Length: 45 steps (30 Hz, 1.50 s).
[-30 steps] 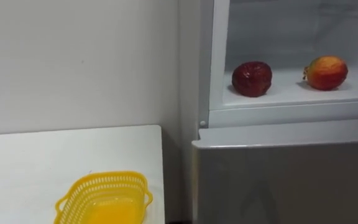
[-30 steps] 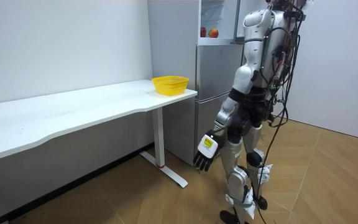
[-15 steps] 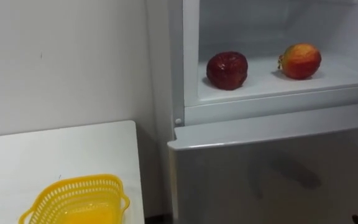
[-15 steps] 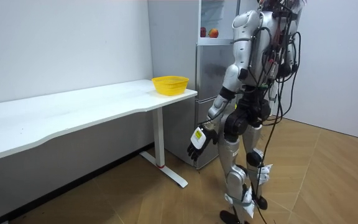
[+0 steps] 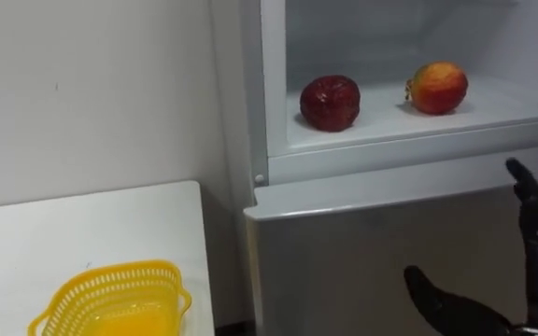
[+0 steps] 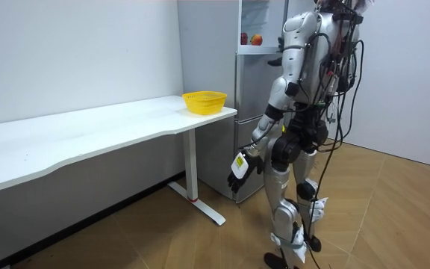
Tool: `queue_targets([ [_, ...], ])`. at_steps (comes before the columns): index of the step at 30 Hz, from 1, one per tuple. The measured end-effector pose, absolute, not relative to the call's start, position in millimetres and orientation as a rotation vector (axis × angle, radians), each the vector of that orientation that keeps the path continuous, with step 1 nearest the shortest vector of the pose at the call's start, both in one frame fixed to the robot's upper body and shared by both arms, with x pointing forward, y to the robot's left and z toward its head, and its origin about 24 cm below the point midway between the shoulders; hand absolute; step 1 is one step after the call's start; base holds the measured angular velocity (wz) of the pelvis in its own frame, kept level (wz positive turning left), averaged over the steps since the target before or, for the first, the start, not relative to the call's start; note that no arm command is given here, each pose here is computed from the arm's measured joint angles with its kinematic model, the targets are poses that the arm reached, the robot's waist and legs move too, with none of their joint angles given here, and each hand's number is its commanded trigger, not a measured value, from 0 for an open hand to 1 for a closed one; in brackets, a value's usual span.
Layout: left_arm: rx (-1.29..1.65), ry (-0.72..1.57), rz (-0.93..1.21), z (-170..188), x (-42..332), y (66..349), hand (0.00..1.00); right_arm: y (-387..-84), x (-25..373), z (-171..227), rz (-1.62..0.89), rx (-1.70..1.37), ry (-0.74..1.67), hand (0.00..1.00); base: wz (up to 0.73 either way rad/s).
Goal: Retrieve from the upper fridge
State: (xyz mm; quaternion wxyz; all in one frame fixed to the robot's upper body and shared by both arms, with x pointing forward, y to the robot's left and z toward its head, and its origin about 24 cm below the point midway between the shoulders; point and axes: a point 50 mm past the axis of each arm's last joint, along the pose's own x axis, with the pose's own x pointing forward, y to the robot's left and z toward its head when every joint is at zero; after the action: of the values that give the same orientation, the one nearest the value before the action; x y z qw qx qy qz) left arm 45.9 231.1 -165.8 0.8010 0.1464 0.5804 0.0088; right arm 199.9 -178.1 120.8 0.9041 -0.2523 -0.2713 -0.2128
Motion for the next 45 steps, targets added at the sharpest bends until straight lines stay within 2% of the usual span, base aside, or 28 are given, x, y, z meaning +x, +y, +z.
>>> queue_targets([
  [9, 0.318, 1.239, 0.026, -164.9, 46.3, 234.2, 0.0, -174.2, 196.9, 130.9, -0.521, -0.56, -0.689, 0.0, 0.07],
  [17, 0.311, 1.241, 0.048, -164.2, 47.0, 237.3, 0.0, -172.2, 215.8, 156.1, -0.542, -0.508, -0.824, 0.0, 0.09],
  [28, 0.315, 1.268, 0.06, -163.3, 44.3, 244.1, 0.0, -193.2, 240.7, 177.9, -0.611, -0.523, -0.878, 0.0, 0.13],
  [33, 0.326, 1.286, 0.067, -162.8, 43.7, 247.3, 0.0, -211.8, 255.9, 172.9, -0.669, -0.533, -0.79, 0.0, 0.02],
  [45, 0.375, 1.302, 0.024, -161.4, 44.2, 248.7, 0.0, -223.0, 281.8, 159.7, -0.643, -0.542, -0.627, 0.0, 0.08],
])
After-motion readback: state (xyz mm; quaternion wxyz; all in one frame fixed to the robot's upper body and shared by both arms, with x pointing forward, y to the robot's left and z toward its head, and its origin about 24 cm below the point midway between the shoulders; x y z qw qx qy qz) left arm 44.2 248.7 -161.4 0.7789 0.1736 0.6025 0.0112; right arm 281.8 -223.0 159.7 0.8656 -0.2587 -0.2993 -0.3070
